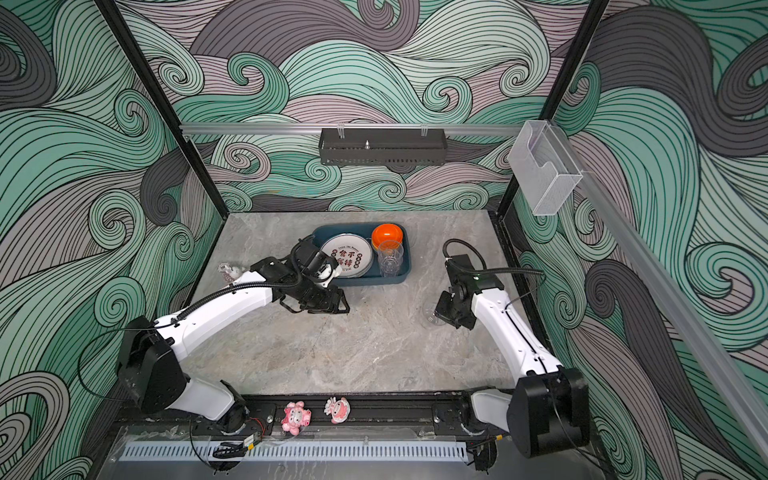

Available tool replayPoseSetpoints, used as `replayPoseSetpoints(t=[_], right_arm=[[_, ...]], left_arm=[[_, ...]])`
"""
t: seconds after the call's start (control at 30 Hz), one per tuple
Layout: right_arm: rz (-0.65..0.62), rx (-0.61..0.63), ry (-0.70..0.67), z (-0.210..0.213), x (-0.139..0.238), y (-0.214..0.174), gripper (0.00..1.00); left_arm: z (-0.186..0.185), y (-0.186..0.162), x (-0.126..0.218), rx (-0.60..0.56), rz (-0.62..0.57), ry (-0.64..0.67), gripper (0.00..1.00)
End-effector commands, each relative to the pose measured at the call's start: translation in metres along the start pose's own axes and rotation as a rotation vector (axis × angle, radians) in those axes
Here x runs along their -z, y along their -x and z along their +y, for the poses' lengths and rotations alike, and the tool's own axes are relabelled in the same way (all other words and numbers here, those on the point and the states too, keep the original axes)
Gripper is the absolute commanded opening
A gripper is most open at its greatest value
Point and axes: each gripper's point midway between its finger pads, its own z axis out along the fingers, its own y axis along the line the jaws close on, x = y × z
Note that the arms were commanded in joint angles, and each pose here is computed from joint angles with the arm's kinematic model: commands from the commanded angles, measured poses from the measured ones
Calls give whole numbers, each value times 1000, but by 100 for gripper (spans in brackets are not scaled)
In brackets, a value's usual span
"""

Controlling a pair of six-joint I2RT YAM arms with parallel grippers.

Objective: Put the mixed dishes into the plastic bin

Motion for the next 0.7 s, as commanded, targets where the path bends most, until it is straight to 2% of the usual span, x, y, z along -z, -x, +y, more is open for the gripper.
replayPoseSetpoints(t=[0.0,0.67], right_arm=[[-31,33,34,15,8,14,0],[-125,130,114,76,55,88,0]], left_arm=[[12,-1,14,38,-29,39,59],[65,5,58,235,-161,94,60]])
